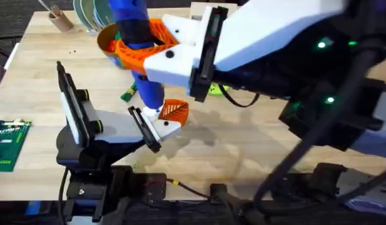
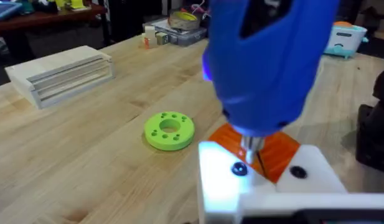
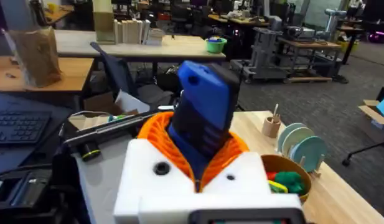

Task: Pick up the gripper from the table and insert it into the empty holder that is missing its gripper. Then pick up a screw, insert it into the mounting hole, and use the screwdriver to tighten it. Finally, clean up the table by picking up the vegetable and placing it into the bucket.

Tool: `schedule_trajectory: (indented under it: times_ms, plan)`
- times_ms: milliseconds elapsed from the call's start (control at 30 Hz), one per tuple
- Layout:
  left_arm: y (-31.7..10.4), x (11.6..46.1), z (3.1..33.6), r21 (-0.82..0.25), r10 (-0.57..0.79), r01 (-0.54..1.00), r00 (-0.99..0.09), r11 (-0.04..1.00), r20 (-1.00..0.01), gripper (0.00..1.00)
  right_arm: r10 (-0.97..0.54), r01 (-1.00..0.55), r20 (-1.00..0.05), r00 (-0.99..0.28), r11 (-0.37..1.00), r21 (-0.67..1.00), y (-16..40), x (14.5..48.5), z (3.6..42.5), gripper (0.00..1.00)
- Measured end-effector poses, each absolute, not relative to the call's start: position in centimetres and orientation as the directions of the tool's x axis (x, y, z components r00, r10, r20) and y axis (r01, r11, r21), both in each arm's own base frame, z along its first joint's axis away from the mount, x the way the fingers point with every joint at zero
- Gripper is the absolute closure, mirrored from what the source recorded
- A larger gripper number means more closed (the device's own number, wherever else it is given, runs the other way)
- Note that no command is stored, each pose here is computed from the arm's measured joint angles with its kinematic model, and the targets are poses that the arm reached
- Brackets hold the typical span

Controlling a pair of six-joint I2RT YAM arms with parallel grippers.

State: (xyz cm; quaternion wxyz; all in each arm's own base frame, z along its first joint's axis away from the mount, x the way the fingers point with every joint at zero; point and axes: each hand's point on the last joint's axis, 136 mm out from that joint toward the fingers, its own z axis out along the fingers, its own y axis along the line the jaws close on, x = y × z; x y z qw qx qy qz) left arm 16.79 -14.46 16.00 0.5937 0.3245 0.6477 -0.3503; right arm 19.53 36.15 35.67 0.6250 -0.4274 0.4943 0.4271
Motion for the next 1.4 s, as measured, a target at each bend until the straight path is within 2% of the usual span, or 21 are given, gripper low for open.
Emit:
schedule_trajectory:
  times_ms: [433,867,1400]
  plan:
    - [-14.5,16.8,16.0,-0.069,0.004,0.836,-0.085,0.544,-0.996,0.993,0.099,-0.958,-0.986,0.136,0.268,-0.106,36.8,20.0,34.8,0.973]
    - [-14.5,16.8,16.0,-0.069,0.004,0.836,-0.085,0.544,-0.996,0.993,0.136,-0.950,-0.973,0.188,0.274,-0.146,36.1,19.4,36.5,0.973]
    - [-14.5,16.8,16.0,-0.069,0.004,0.836,-0.085,0.544,-0.996,0.993,0.095,-0.954,-0.982,0.160,0.269,-0.130,36.7,19.8,34.9,0.973]
